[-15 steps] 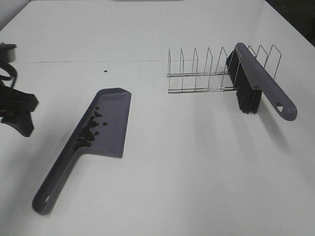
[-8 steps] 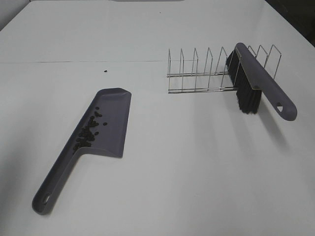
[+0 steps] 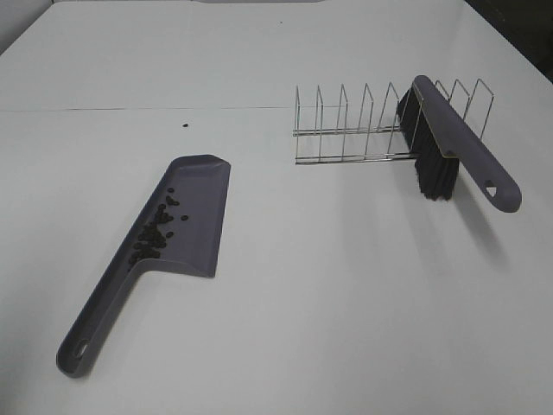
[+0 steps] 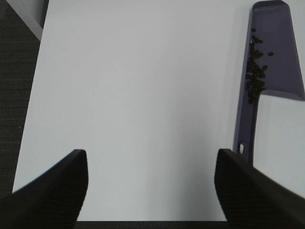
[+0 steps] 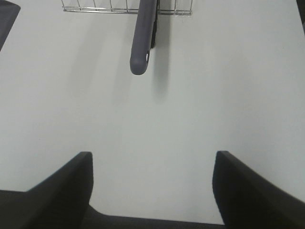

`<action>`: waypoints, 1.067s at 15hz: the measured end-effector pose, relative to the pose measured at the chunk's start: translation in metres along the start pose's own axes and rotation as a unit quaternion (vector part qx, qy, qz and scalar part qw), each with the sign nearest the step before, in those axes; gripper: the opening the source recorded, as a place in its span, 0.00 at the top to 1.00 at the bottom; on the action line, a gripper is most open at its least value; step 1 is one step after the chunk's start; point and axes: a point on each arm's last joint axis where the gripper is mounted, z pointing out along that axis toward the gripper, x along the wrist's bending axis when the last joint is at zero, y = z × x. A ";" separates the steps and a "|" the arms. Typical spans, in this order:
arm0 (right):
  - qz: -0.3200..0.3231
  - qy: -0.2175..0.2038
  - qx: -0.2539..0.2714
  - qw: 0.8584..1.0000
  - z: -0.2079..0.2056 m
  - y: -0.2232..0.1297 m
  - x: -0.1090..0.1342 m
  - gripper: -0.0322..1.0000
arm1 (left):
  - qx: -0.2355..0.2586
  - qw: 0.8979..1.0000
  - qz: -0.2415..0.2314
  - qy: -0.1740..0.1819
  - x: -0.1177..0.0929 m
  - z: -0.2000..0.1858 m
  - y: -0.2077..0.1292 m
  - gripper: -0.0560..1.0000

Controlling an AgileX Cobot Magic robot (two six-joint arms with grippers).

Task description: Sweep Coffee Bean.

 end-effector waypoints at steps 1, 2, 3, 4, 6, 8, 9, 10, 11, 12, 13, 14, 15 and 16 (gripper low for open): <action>-0.001 -0.003 -0.012 1.000 -0.005 -0.003 -0.001 0.37 | 0.004 1.000 0.015 -0.004 -0.002 0.002 -0.009 0.32; -0.001 -0.004 -0.026 1.000 -0.010 -0.007 0.000 0.37 | 0.001 1.000 0.026 -0.010 -0.004 0.002 -0.020 0.32; -0.001 -0.004 -0.040 0.999 -0.016 -0.011 0.000 0.37 | -0.009 1.000 0.026 -0.011 -0.005 0.000 -0.030 0.32; -0.001 -0.004 -0.056 0.998 -0.022 -0.016 0.000 0.37 | -0.027 0.999 0.023 -0.008 -0.005 -0.005 -0.042 0.32; -0.002 -0.005 -0.100 0.995 -0.037 -0.030 0.000 0.37 | -0.074 0.997 0.006 0.003 -0.003 -0.016 -0.071 0.32; -0.002 -0.005 -0.111 0.994 -0.033 -0.052 0.000 0.37 | -0.111 0.993 0.001 0.026 0.001 -0.022 -0.091 0.32; -0.002 -0.007 -0.111 0.994 -0.025 -0.066 0.000 0.37 | -0.126 0.991 -0.005 0.036 0.003 -0.022 -0.101 0.32; -0.002 -0.007 -0.109 0.994 -0.017 -0.078 0.000 0.37 | -0.135 0.990 -0.012 0.037 0.003 -0.021 -0.109 0.32; -0.002 -0.005 -0.109 0.994 -0.009 -0.091 0.001 0.37 | -0.140 0.989 -0.015 0.035 0.002 -0.018 -0.116 0.32; -0.002 -0.005 -0.109 0.994 0.000 -0.104 0.001 0.37 | -0.143 0.989 -0.018 0.026 0.001 -0.013 -0.123 0.32; -0.002 -0.005 -0.100 0.995 0.008 -0.111 0.001 0.37 | -0.143 0.990 -0.015 0.011 -0.002 -0.008 -0.130 0.32; -0.001 -0.005 -0.094 0.996 0.011 -0.113 0.001 0.37 | -0.148 0.989 -0.012 0.001 -0.004 -0.007 -0.132 0.32; -0.001 0.001 -0.091 0.996 0.012 -0.113 0.002 0.37 | -0.168 0.986 -0.002 -0.007 -0.006 -0.008 -0.134 0.32; 0.000 0.004 -0.090 0.996 0.013 -0.114 0.002 0.37 | -0.179 0.984 0.003 -0.010 -0.006 -0.008 -0.134 0.32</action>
